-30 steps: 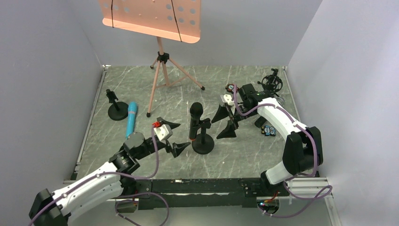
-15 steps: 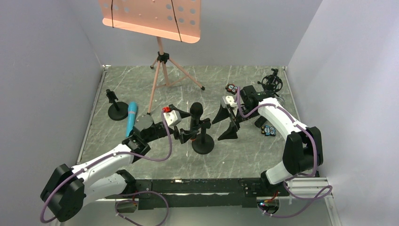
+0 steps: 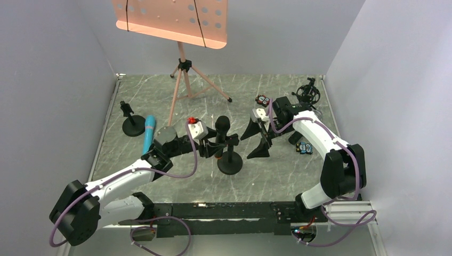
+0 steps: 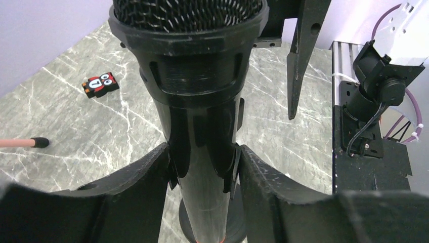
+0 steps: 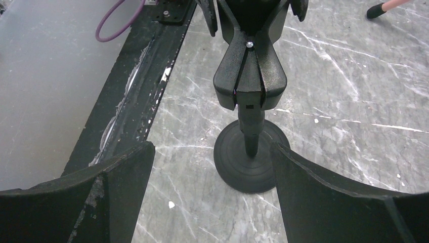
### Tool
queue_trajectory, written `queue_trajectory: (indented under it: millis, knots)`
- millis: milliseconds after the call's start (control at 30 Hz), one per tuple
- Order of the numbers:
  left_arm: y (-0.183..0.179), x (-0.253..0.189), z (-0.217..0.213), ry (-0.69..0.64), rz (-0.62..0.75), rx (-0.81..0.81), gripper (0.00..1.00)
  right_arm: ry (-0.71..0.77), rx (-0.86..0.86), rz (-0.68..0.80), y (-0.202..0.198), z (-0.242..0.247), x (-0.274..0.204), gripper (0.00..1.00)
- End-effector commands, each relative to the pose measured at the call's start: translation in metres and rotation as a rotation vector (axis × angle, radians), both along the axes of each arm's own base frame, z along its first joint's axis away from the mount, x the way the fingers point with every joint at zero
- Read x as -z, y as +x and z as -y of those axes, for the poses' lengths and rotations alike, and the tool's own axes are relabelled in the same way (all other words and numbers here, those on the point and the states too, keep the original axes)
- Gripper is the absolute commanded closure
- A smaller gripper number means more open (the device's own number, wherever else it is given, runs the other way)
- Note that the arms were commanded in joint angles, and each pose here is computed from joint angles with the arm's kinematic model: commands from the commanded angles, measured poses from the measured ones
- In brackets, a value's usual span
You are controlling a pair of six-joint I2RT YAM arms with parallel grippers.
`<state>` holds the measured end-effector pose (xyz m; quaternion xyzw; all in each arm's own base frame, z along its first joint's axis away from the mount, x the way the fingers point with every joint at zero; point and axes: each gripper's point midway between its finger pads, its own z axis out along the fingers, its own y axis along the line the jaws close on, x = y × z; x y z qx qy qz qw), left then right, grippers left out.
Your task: Attach the microphones to the stand
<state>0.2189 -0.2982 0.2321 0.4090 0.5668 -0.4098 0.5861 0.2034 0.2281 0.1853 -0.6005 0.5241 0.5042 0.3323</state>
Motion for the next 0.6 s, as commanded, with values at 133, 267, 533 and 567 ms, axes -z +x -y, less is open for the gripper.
queue_trajectory:
  millis: [133, 267, 533, 567]
  knots:
    - [0.0034, -0.0210, 0.0056, -0.025, 0.030, 0.018, 0.55, 0.069, -0.003, 0.072, 0.0015, -0.0004, -0.0201, 0.10]
    - [0.0017, -0.0210, 0.0049, -0.018, 0.034, 0.021, 0.53, 0.070, -0.004, 0.072, 0.0013, -0.0005, -0.0206, 0.10]
    - [0.0027, -0.0201, 0.0052, -0.017, 0.014, 0.018, 0.42, 0.072, -0.004, 0.072, 0.0012, -0.0001, -0.0215, 0.10]
    - [0.0019, -0.0209, 0.0053, -0.019, 0.017, 0.020, 0.45, 0.073, -0.003, 0.074, 0.0014, 0.0001, -0.0220, 0.10]
